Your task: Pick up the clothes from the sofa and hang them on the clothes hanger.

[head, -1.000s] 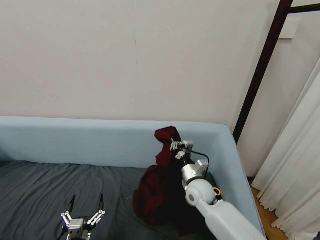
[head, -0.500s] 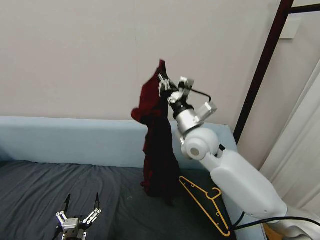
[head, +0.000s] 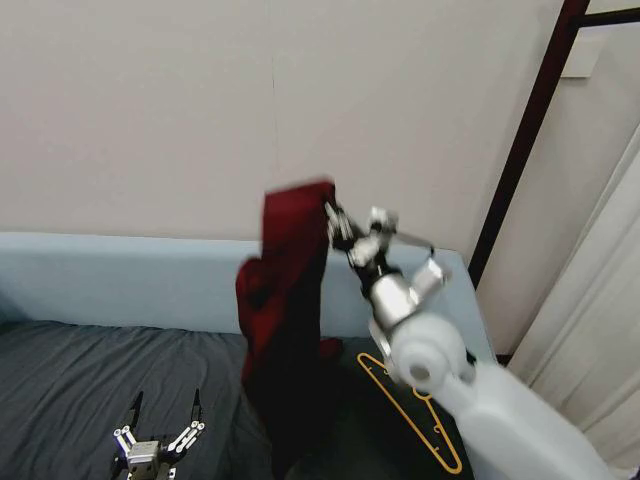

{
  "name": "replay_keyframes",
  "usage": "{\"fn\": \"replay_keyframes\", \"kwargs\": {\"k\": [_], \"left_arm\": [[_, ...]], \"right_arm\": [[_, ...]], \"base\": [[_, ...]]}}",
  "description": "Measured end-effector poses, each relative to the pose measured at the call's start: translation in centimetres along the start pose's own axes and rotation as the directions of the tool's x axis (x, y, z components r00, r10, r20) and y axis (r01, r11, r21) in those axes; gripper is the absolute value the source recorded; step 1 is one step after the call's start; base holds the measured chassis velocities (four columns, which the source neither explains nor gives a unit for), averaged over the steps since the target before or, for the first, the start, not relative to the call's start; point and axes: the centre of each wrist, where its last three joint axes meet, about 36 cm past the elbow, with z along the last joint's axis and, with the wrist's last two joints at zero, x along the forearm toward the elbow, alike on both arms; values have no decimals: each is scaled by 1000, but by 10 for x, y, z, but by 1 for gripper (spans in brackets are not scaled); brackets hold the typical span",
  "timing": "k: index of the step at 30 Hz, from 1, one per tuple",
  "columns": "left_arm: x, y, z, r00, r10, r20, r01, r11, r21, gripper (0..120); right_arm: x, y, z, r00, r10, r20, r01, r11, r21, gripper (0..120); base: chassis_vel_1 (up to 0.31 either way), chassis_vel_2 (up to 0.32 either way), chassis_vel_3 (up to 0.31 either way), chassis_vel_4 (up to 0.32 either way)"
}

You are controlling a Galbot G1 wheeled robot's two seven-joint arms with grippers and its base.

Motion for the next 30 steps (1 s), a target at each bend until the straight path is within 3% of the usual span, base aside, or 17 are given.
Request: {"fn": "replay_keyframes", "kwargs": {"k": [1, 5, 12, 14, 17, 19, 24, 28, 30], "left_arm": [[0, 0, 0, 1000, 0, 0, 0, 1000, 0, 100], [-5, -2, 1, 1000, 4, -17, -4, 1000, -14, 100], [-10, 18, 12, 997, -54, -63, 50, 997, -64, 100], [-11, 27, 14, 995, -70, -67, 65, 995, -70, 100], [-10, 35, 16, 995, -79, -67, 74, 995, -74, 100], [-10, 36, 17, 995, -80, -65, 75, 994, -76, 100], [-8, 39, 19, 995, -76, -57, 72, 994, -79, 100], [-8, 40, 20, 996, -73, -51, 69, 994, -82, 100], [-10, 41, 20, 996, -71, -48, 67, 994, -83, 100]], "right_arm": [[0, 0, 0, 1000, 0, 0, 0, 1000, 0, 0], [55, -40, 83, 968, 123, -219, -100, 988, 115, 0], [74, -65, 128, 906, 282, -315, -190, 938, 291, 0], [72, -66, 133, 859, 381, -343, -257, 899, 354, 0], [65, -53, 130, 794, 477, -378, -323, 857, 403, 12], [62, -46, 126, 779, 498, -380, -338, 845, 415, 17], [56, -7, 92, 718, 613, -329, -423, 760, 493, 34], [62, 20, 57, 705, 635, -315, -443, 742, 504, 47], [65, 31, 46, 737, 600, -311, -429, 771, 471, 57]], "base": [[0, 0, 0, 0], [0, 0, 0, 0], [0, 0, 0, 0], [0, 0, 0, 0], [0, 0, 0, 0], [0, 0, 0, 0], [0, 0, 0, 0], [0, 0, 0, 0], [0, 0, 0, 0]]}}
